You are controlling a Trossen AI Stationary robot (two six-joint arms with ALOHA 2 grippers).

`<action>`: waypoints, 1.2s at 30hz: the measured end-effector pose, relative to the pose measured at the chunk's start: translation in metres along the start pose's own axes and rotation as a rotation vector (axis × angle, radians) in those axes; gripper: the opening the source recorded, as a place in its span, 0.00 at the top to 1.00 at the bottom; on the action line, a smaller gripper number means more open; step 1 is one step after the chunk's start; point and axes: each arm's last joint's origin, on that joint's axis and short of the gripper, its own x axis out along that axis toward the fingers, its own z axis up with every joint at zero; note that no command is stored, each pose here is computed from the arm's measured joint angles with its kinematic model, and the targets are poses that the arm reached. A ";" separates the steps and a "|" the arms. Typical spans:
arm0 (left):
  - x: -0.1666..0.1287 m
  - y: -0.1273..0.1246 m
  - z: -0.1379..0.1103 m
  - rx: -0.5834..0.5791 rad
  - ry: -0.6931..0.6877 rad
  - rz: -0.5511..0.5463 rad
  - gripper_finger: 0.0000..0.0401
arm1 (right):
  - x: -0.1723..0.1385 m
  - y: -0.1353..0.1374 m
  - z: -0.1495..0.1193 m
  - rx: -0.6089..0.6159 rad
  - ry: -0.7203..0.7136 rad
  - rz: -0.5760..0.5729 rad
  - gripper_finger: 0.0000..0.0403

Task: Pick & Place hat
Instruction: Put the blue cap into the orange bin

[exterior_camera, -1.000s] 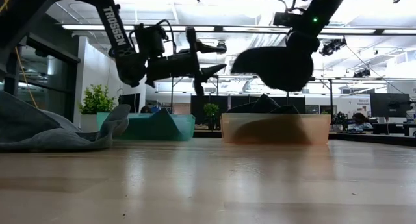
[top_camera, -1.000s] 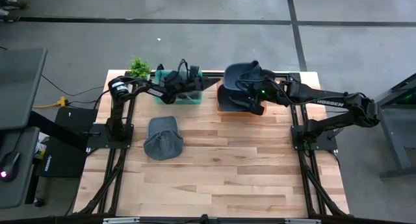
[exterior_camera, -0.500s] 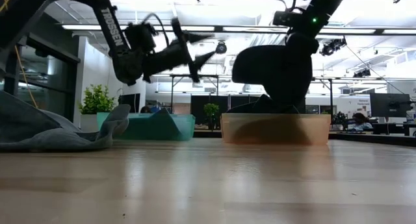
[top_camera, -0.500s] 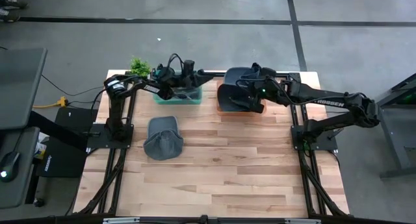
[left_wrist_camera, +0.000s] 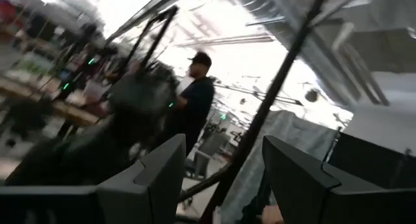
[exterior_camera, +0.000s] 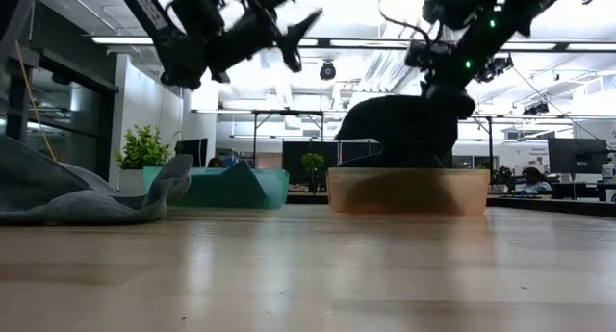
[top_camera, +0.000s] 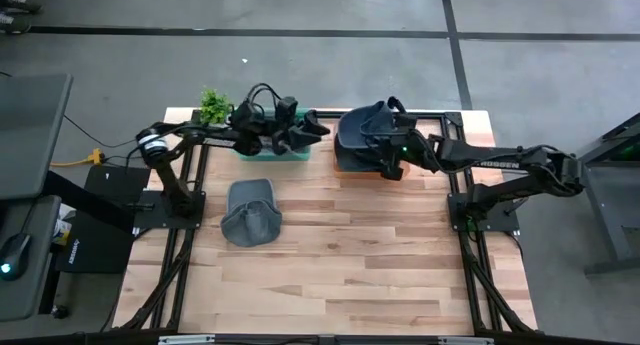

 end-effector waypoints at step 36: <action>0.080 -0.119 -0.029 0.190 0.161 0.029 0.50 | 0.056 0.025 -0.051 0.458 0.123 0.239 1.00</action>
